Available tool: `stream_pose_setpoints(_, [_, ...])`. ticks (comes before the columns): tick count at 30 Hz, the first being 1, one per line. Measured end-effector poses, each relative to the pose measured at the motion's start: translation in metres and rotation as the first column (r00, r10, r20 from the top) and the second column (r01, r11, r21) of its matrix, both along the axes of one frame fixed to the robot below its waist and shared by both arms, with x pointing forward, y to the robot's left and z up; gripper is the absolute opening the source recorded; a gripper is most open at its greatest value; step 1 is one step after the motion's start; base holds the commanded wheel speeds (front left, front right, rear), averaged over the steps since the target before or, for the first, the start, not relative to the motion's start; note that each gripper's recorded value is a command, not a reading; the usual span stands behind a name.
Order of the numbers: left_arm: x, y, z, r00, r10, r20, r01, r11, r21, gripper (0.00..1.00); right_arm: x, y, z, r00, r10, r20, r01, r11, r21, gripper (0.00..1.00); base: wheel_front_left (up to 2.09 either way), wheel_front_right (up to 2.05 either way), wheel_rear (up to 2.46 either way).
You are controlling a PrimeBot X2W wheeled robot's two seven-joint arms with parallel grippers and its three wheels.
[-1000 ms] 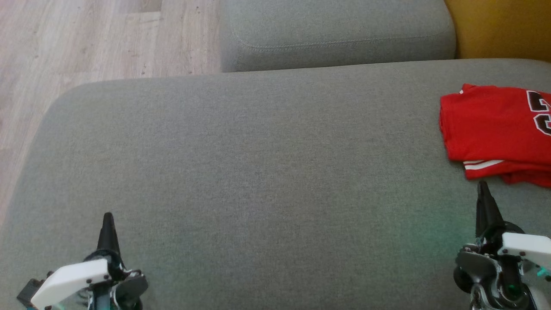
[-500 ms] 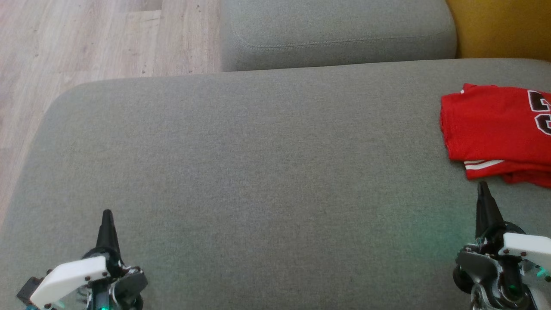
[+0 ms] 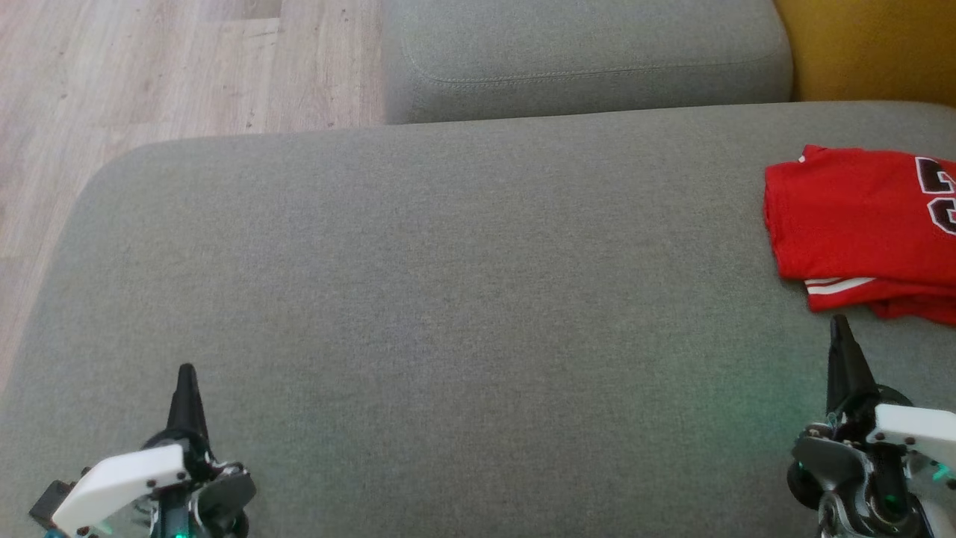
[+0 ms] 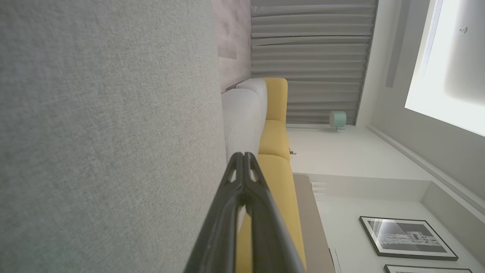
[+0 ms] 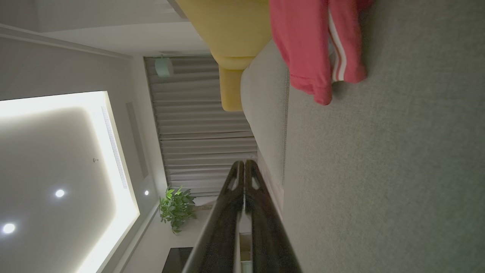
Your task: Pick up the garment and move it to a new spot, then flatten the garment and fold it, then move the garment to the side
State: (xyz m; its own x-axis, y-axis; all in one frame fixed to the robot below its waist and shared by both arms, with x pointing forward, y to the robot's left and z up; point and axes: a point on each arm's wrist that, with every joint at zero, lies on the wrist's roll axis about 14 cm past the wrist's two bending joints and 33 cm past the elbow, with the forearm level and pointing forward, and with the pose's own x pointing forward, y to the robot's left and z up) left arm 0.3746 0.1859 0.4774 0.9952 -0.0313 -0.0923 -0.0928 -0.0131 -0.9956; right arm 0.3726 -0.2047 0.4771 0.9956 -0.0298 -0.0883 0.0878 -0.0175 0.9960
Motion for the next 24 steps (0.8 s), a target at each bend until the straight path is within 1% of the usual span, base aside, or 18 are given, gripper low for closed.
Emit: stream_pose_setpoints(24, [-0.0001, 0.0037, 0.0002, 1.000, 0.010, 0.001, -0.010, 1.000, -0.002, 0.00, -0.0001, -0.0009, 0.0001, 1.000, 0.001, 0.000, -0.001, 1.000, 0.001, 0.00, 0.00, 0.00, 0.00])
